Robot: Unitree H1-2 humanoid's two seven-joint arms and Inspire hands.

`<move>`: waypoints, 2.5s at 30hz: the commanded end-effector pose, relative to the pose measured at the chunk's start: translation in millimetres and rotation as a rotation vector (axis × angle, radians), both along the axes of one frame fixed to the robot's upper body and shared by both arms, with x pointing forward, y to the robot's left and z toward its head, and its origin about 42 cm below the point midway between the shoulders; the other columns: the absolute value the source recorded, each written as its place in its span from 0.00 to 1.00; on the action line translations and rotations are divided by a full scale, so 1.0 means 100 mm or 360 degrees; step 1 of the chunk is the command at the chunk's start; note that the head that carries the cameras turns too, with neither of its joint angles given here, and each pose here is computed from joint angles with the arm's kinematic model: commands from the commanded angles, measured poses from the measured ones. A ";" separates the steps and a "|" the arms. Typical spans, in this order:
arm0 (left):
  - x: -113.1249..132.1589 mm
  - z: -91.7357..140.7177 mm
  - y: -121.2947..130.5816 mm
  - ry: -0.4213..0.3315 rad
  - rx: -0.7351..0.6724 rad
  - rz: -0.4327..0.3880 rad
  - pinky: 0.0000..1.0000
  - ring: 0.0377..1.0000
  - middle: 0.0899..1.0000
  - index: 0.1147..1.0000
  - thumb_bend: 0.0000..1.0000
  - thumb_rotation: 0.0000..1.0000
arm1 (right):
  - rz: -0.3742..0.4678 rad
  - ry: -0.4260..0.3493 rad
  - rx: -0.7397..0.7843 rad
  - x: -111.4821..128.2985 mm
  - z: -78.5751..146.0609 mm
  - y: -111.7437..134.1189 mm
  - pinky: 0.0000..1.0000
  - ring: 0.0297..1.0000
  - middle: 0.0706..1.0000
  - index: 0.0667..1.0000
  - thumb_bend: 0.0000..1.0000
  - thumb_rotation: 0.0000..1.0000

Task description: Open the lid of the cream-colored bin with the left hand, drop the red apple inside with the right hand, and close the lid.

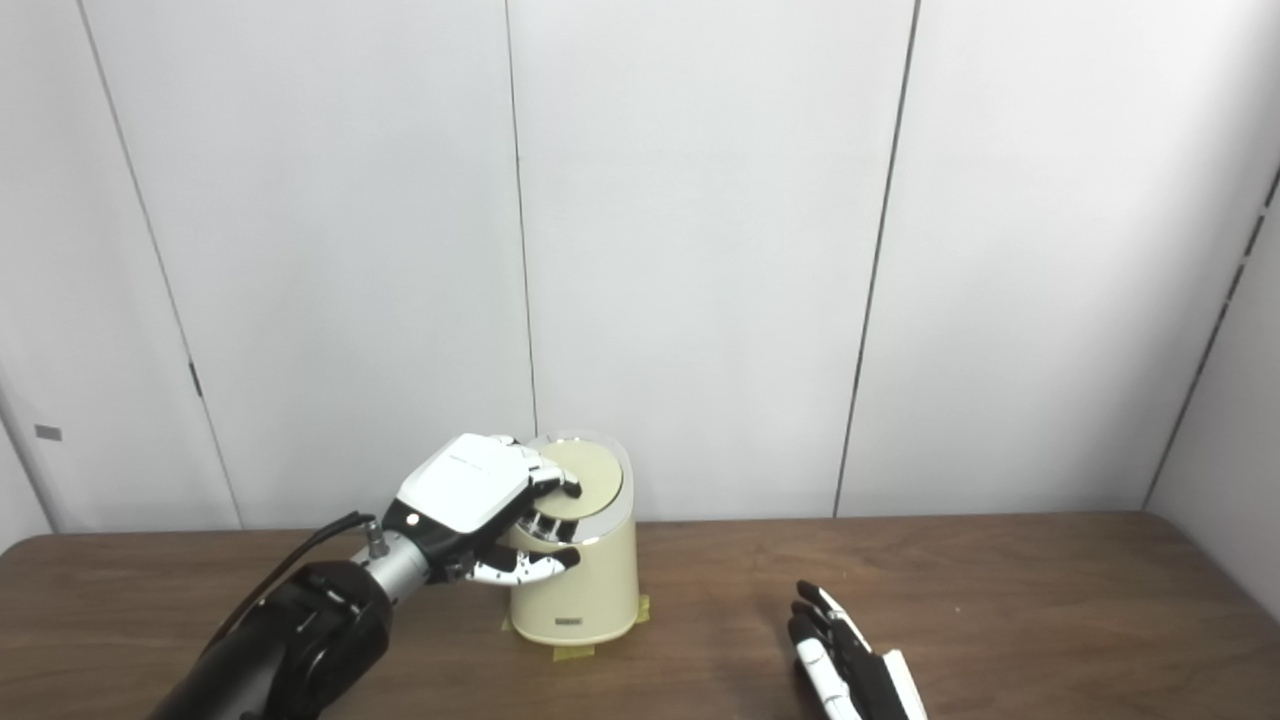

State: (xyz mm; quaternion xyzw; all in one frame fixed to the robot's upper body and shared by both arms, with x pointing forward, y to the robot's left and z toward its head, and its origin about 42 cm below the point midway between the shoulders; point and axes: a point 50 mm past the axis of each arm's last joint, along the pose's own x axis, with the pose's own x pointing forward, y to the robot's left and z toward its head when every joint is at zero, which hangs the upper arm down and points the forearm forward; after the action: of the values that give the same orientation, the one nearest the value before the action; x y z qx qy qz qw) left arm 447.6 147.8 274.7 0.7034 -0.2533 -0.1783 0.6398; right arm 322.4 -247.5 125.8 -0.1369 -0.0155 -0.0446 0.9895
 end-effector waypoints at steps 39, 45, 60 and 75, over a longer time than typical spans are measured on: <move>-0.27 0.44 0.32 -0.0373 -0.0416 0.0267 0.69 0.77 0.78 0.80 0.47 0.63 | -0.0069 -0.0083 -0.0042 -0.02 0.18 -0.06 0.80 0.84 0.86 0.87 0.52 0.98; -0.53 0.55 0.60 -0.0478 -0.0758 0.0258 0.69 0.76 0.78 0.78 0.43 0.39 | -0.0061 -0.0090 -0.0052 -0.02 0.19 -0.04 0.79 0.84 0.86 0.87 0.55 0.96; -1.10 -0.33 1.06 0.0337 -0.1629 0.0436 0.67 0.74 0.75 0.76 0.35 0.27 | -0.0039 -0.0101 -0.0025 -0.01 0.27 0.00 0.79 0.84 0.86 0.88 0.53 0.93; -1.31 -1.13 1.23 0.0902 -0.2493 0.0433 0.99 0.99 1.00 1.00 0.28 0.67 | 0.0023 -0.0129 0.0035 -0.06 0.38 0.05 0.80 0.86 0.88 0.90 0.54 0.93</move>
State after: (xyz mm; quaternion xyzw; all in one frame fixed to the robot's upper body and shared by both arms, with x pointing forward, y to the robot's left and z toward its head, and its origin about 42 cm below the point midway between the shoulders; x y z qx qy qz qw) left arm 311.7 270.2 150.8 0.0180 -0.0026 -0.0412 0.9990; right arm 310.7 -245.0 142.2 -0.1290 -0.0156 -0.0464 0.9904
